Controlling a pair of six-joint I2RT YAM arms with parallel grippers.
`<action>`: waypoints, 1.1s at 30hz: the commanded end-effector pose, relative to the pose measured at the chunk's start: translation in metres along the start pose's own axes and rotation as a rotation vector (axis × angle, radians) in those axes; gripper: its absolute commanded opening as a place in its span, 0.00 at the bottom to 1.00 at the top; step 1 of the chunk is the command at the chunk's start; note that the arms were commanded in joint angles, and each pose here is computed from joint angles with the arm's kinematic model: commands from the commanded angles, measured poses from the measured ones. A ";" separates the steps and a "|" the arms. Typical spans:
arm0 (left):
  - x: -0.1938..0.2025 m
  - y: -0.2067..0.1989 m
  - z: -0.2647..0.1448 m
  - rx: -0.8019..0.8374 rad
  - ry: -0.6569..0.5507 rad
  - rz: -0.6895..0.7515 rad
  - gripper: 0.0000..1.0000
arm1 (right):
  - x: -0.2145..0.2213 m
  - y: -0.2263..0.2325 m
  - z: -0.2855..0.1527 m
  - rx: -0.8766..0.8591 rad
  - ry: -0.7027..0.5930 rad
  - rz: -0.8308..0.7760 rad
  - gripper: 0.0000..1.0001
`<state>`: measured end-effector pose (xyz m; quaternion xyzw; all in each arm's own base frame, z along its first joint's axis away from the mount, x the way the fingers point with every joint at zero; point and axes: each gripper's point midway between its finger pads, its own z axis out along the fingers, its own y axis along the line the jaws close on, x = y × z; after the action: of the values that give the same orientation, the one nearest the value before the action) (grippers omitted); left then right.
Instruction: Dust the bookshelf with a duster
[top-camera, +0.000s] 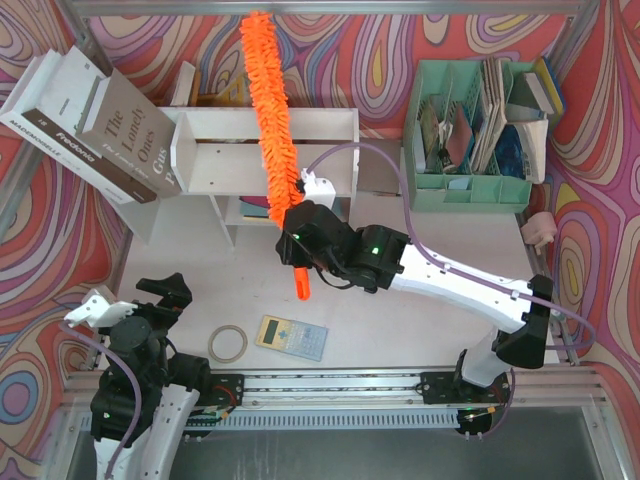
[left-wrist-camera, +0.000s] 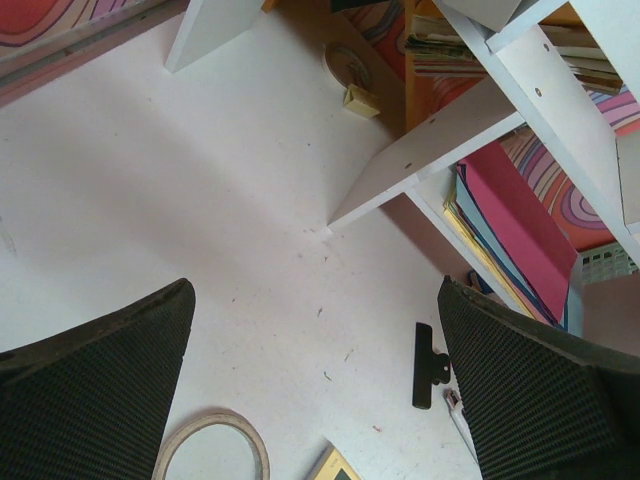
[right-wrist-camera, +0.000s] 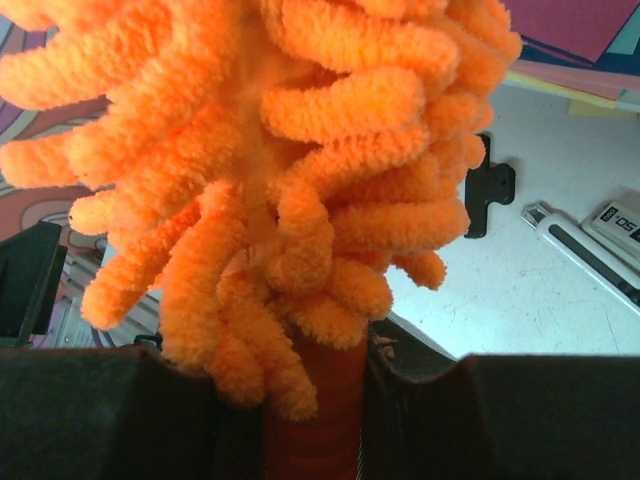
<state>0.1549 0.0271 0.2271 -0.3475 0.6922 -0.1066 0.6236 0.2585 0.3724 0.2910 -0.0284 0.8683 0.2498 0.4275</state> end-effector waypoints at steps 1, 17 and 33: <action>0.001 0.001 0.000 0.003 -0.005 0.004 0.98 | -0.010 0.006 -0.014 -0.039 -0.001 0.006 0.00; 0.001 0.001 0.000 0.003 -0.003 0.003 0.98 | -0.008 -0.042 -0.010 0.102 0.015 0.089 0.00; 0.001 0.001 0.001 0.005 -0.005 0.002 0.99 | -0.012 -0.042 -0.007 0.096 0.016 0.056 0.00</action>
<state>0.1551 0.0271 0.2268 -0.3474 0.6924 -0.1064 0.6233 0.2632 0.3104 0.2793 0.0385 0.8913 0.2023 0.4039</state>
